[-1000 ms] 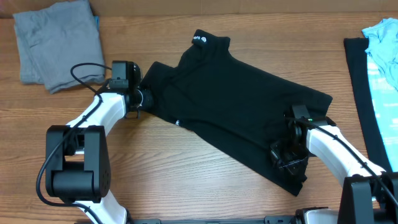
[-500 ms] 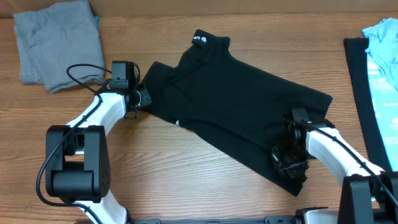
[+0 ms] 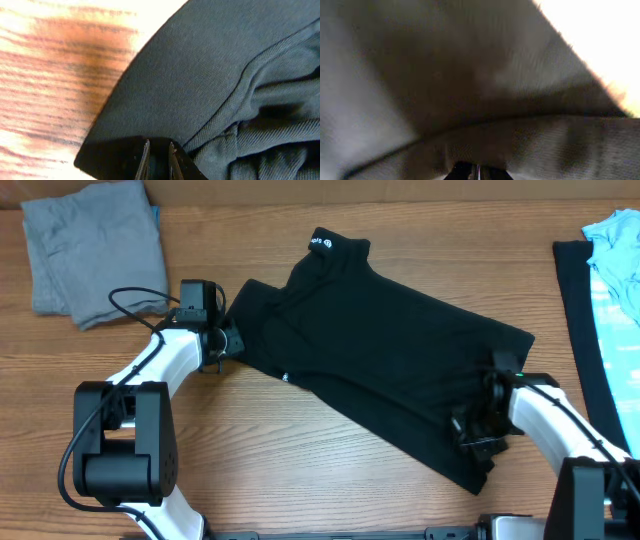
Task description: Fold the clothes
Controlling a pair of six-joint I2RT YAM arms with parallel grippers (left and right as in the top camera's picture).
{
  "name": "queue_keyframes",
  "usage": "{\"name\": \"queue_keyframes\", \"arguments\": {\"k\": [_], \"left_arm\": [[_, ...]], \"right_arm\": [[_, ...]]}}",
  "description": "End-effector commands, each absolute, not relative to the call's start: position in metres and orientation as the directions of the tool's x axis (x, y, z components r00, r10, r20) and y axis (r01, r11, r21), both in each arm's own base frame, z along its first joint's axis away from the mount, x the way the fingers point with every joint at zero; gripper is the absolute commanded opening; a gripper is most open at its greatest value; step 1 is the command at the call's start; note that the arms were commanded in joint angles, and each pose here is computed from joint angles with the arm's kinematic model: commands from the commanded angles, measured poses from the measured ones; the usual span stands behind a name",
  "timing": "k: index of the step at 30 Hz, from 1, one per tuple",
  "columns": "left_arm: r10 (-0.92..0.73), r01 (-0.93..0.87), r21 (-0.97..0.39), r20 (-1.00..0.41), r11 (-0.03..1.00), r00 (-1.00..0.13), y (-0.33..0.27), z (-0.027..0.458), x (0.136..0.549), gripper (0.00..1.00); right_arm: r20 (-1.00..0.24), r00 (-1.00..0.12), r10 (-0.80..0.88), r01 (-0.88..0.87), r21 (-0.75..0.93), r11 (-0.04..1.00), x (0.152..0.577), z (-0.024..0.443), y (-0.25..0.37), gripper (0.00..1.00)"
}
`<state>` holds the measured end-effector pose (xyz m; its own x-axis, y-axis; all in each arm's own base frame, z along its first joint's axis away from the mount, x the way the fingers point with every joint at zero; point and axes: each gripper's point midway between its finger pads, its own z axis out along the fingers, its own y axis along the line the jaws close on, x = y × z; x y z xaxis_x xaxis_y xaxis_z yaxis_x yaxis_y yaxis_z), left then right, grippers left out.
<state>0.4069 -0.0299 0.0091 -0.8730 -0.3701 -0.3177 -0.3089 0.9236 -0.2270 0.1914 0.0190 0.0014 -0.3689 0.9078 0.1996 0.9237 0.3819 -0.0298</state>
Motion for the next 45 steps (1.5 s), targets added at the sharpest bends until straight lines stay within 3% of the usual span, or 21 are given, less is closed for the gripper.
{"name": "queue_keyframes", "arguments": {"k": [1, 3, 8, 12, 22, 26, 30, 37, 42, 45], "left_arm": [[-0.393, -0.307, -0.313, -0.263, 0.898, -0.881, -0.045, 0.011, 0.408, 0.18], [-0.387, -0.293, -0.356, -0.230, 0.887, -0.893, -0.054, 0.012, 0.404, 0.18], [-0.383, -0.300, -0.400, -0.146, 0.866, -0.912, -0.067, 0.010, 0.389, 0.27], [-0.378, -0.310, -0.406, -0.097, 0.860, -0.921, -0.070, 0.009, 0.379, 0.27], [-0.352, -0.288, -0.475, -0.050, 0.831, -0.935, -0.089, 0.015, 0.373, 0.15], [-0.299, -0.239, -0.508, -0.037, 0.827, -0.954, -0.110, 0.019, 0.367, 0.05], [-0.212, -0.156, -0.517, -0.050, 0.841, -0.976, -0.137, 0.028, 0.357, 0.04], [-0.145, -0.045, -0.331, -0.285, 0.943, -0.947, -0.138, 0.063, 0.373, 0.05], [-0.171, -0.090, -0.210, -0.407, 0.974, -0.897, -0.112, 0.093, 0.396, 0.16], [-0.194, -0.136, -0.167, -0.416, 0.977, -0.888, -0.094, 0.099, 0.401, 0.26]], "right_arm": [[0.184, -0.360, 0.914, 0.929, -0.023, 0.370, 0.192, 0.000, 0.005, 0.04], [0.180, -0.357, 0.917, 0.931, -0.011, 0.364, 0.195, -0.001, -0.001, 0.04], [0.176, -0.313, 0.933, 0.948, -0.001, 0.318, 0.196, -0.001, -0.015, 0.05], [0.156, -0.276, 0.949, 0.961, 0.037, 0.273, 0.203, -0.001, -0.034, 0.05], [0.050, -0.137, 0.989, 0.974, 0.191, 0.125, 0.240, 0.018, -0.098, 0.10], [0.012, -0.084, 0.996, 0.962, 0.261, 0.078, 0.260, 0.042, -0.125, 0.13], [-0.037, -0.056, 0.998, 0.945, 0.320, 0.065, 0.280, 0.076, -0.149, 0.16], [-0.071, -0.239, 0.968, 0.901, 0.356, 0.249, 0.298, 0.131, -0.143, 0.15], [-0.064, -0.314, 0.947, 0.884, 0.343, 0.316, 0.300, 0.134, -0.128, 0.22], [-0.047, -0.358, 0.933, 0.877, 0.325, 0.353, 0.298, 0.132, -0.115, 0.33]]}}
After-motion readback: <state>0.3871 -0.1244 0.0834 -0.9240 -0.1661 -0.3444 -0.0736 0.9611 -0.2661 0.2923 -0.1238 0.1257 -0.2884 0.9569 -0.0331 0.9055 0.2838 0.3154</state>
